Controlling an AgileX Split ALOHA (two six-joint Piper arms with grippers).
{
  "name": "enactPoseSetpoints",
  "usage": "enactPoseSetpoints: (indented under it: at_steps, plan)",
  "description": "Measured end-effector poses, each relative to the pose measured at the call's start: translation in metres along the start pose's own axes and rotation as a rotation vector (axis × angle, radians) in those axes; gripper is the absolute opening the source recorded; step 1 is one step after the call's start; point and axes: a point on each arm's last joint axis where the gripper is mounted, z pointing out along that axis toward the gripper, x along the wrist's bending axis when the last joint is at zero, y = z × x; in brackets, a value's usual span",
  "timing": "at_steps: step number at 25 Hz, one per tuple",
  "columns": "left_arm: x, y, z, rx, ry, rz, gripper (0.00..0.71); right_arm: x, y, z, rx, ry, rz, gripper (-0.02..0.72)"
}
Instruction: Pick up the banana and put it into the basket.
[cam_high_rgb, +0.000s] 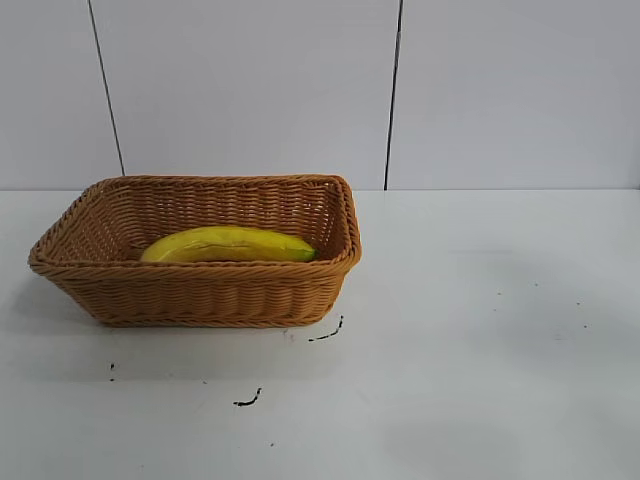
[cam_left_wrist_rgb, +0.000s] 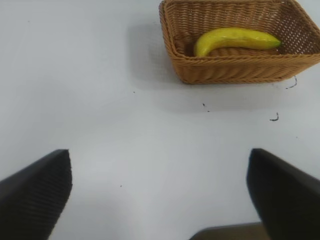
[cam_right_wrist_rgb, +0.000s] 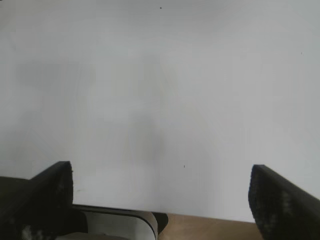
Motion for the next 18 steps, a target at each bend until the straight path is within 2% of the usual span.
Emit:
enactPoseSetpoints:
  at_steps: [6, 18]
  plan:
    - [0.000, 0.000, 0.000, 0.000, 0.000, 0.000, 0.690, 0.001, -0.020, -0.025, -0.184, -0.012, 0.042, 0.660]
    - [0.000, 0.000, 0.000, 0.000, -0.001, 0.000, 0.690, 0.002, -0.063, -0.064, -0.556, -0.026, 0.032, 0.660]
